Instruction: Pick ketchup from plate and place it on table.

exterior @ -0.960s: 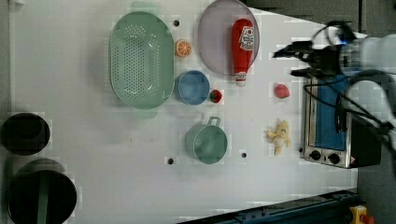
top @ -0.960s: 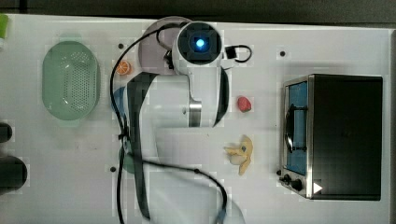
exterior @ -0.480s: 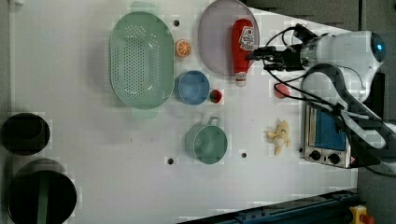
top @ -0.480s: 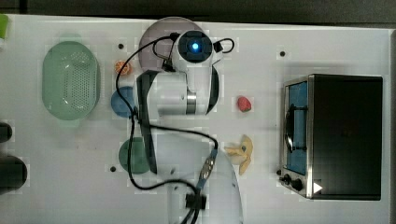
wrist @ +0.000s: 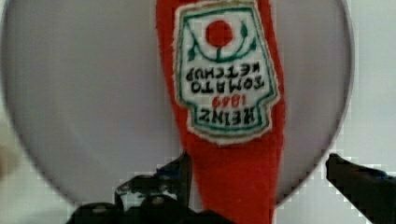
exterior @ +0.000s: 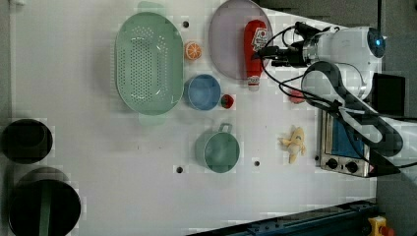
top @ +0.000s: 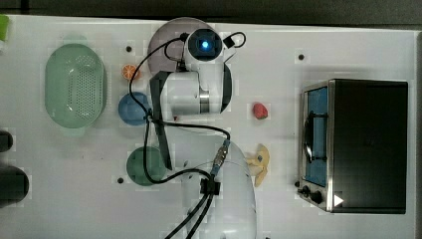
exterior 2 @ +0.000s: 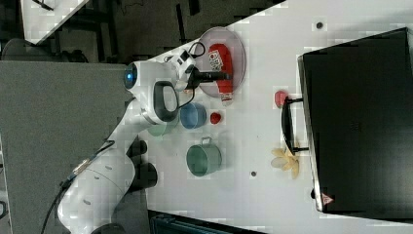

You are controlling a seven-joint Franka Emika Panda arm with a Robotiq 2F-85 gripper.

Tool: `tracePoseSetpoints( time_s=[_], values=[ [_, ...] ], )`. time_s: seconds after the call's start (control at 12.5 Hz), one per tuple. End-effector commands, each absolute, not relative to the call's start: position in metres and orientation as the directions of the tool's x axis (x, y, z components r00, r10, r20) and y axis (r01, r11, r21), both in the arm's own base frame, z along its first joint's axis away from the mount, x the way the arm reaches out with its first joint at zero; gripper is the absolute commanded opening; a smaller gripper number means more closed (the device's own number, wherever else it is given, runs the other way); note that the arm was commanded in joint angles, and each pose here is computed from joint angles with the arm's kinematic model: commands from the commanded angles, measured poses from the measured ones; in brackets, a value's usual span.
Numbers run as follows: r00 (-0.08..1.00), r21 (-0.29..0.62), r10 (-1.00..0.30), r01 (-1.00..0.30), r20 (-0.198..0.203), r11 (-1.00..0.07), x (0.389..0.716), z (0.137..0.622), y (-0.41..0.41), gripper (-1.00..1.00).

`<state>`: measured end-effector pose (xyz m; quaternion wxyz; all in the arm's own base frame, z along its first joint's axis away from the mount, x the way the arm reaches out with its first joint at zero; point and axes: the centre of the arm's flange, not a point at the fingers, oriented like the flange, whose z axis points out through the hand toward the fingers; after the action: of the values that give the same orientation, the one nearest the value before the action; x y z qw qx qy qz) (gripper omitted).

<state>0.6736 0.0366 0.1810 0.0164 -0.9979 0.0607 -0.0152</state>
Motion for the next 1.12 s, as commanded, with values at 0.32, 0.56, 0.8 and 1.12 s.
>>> tracePoseSetpoints(
  time_s=[0.32,0.56,0.8,1.12],
  values=[
    [0.991,-0.034,-0.056,-0.052,0.125,-0.998,0.685,0.175,0.044,1.00],
    [0.983,-0.047,-0.059,-0.052,0.172,-0.998,0.687,0.157,0.044,1.00],
    [0.980,-0.050,-0.062,-0.053,0.189,-0.997,0.687,0.151,0.043,0.68],
    [0.975,-0.050,-0.066,-0.056,0.214,-0.997,0.693,0.167,0.040,0.23]
  ],
)
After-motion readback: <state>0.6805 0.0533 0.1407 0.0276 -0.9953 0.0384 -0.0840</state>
